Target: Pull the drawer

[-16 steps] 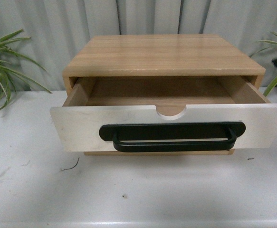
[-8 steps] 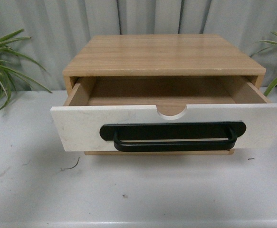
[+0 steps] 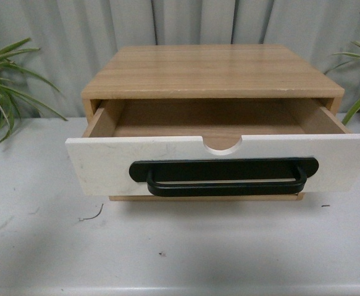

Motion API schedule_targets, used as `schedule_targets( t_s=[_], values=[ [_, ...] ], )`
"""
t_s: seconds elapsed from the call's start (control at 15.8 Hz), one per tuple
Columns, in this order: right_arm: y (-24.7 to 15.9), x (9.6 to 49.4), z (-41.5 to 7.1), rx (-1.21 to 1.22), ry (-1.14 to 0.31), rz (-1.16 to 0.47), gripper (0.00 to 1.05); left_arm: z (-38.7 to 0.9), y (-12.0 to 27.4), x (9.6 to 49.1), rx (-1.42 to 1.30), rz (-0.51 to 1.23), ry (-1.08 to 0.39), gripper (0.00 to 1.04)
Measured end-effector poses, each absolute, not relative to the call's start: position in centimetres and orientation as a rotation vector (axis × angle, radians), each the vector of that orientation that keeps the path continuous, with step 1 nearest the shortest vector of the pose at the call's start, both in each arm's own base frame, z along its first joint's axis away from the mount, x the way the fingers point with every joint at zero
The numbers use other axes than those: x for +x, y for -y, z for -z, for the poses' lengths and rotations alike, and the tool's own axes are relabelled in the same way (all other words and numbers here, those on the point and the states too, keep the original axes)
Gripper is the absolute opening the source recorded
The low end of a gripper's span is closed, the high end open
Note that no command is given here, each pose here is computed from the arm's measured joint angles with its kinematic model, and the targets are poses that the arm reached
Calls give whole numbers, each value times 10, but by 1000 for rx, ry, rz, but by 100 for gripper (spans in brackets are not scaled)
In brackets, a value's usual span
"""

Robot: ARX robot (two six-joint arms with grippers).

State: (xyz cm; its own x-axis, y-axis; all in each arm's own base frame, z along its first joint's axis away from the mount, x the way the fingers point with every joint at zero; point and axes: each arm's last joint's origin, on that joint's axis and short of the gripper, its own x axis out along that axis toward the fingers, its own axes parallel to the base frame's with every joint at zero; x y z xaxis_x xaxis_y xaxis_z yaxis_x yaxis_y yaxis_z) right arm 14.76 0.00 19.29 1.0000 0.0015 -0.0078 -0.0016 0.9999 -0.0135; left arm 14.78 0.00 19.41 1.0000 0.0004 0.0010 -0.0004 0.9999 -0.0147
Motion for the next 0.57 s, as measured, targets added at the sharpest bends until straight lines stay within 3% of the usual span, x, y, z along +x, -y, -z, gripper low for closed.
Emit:
schedule_targets(
  t_s=[0.57],
  values=[
    [0,123,-175,-12,1,-2,2,-173,0,123,-14,0,27,2]
  ],
)
